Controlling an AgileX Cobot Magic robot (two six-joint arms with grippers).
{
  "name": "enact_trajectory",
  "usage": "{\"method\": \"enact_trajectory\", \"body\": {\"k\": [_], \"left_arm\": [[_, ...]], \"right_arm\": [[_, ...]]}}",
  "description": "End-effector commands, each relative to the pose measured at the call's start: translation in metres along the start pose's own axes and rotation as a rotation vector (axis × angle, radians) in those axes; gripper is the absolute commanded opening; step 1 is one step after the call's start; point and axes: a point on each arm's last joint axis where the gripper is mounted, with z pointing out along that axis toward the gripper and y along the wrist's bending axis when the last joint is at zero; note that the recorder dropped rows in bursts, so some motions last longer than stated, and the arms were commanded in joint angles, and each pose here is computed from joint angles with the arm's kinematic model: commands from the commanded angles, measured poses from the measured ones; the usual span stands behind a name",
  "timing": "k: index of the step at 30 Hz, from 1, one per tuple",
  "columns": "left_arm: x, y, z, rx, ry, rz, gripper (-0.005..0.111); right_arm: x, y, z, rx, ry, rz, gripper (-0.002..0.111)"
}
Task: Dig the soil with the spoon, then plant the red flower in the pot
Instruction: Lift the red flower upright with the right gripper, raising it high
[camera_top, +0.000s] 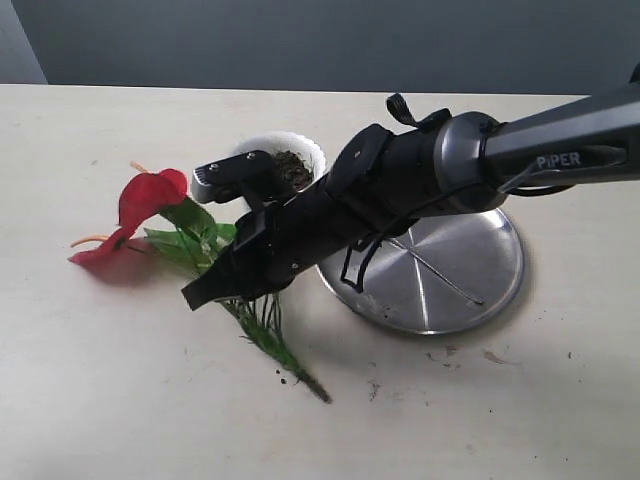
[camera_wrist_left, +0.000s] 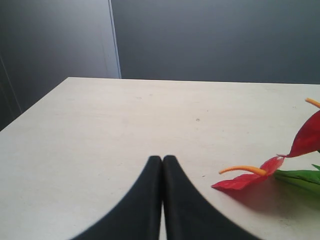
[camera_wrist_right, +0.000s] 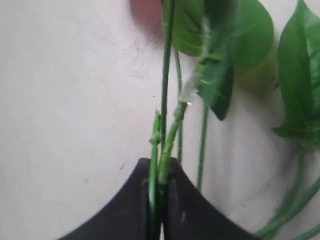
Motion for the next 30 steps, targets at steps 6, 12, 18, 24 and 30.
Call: {"method": "enact_trajectory", "body": {"k": [6, 12, 18, 24, 30], "left_arm": [[0.001, 0.000, 0.000, -0.002, 0.003, -0.002, 0.000], [0.001, 0.000, 0.000, -0.002, 0.003, -0.002, 0.000], [0.001, 0.000, 0.000, -0.002, 0.003, -0.002, 0.000], [0.001, 0.000, 0.000, -0.002, 0.003, -0.002, 0.000], [0.001, 0.000, 0.000, -0.002, 0.003, -0.002, 0.000]], "right_arm": [[0.002, 0.018, -0.005, -0.177, 0.049, -0.110, -0.001], [-0.032, 0.044, -0.042, -0.276, -0.240, -0.198, -0.001], [-0.063, 0.052, -0.098, -0.061, -0.483, -0.327, -0.001], [-0.079, 0.050, -0.144, 0.202, -0.604, -0.528, -0.001], [-0.087, 0.031, -0.170, 0.184, -0.673, -0.525, -0.001]]}}
